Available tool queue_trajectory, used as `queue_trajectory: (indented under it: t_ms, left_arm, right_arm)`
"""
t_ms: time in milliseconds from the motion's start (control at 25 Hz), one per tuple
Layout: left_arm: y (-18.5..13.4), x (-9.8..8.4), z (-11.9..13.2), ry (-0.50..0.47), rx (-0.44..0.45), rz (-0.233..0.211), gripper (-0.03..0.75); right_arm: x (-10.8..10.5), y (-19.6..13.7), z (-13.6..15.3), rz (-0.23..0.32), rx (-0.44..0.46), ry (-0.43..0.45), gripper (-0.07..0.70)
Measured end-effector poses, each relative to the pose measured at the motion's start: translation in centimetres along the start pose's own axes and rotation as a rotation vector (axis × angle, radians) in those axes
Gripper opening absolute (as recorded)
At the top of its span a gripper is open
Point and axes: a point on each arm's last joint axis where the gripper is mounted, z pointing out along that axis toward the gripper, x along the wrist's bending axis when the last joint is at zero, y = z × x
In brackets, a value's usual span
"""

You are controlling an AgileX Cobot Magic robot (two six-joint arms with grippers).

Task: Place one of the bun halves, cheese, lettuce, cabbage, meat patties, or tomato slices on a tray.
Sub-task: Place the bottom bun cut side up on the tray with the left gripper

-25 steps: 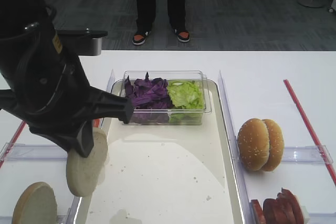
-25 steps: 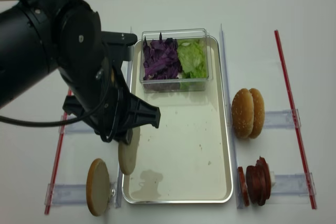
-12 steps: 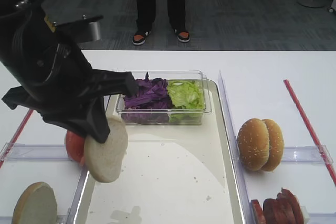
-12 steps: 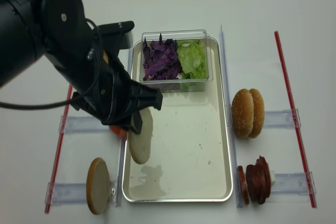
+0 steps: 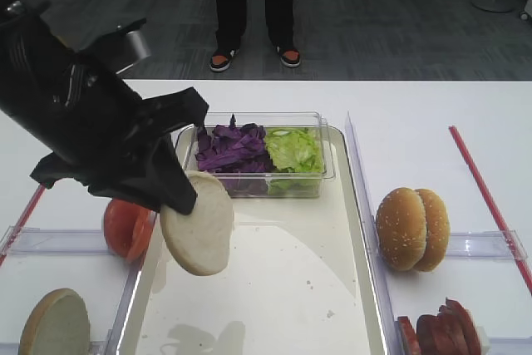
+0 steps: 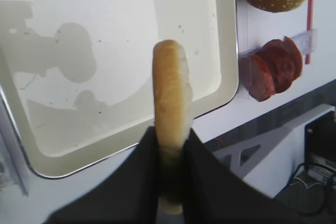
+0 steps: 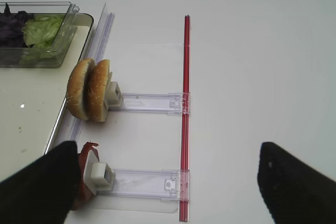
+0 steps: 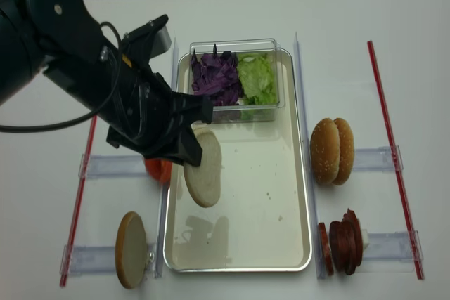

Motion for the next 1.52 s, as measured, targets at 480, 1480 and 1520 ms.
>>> queue_trajectory:
  t_ms: [480, 1480, 1520]
  left_arm:
    - [-0.6, 2.4, 1.8, -0.251, -0.060, -0.042, 0.064]
    - [1.3, 4.1, 9.6, -0.454, -0.021, -0.134, 0.062]
    - [1.4, 4.4, 10.0, -0.442, -0.024, -0.136, 0.062]
  right_arm:
    - [0.0, 0.0, 0.0, 0.004, 0.000, 0.000, 0.693]
    - [0.0, 0.0, 0.0, 0.000, -0.002, 0.000, 0.693]
    - [0.0, 0.0, 0.0, 0.000, -0.002, 0.000, 0.693]
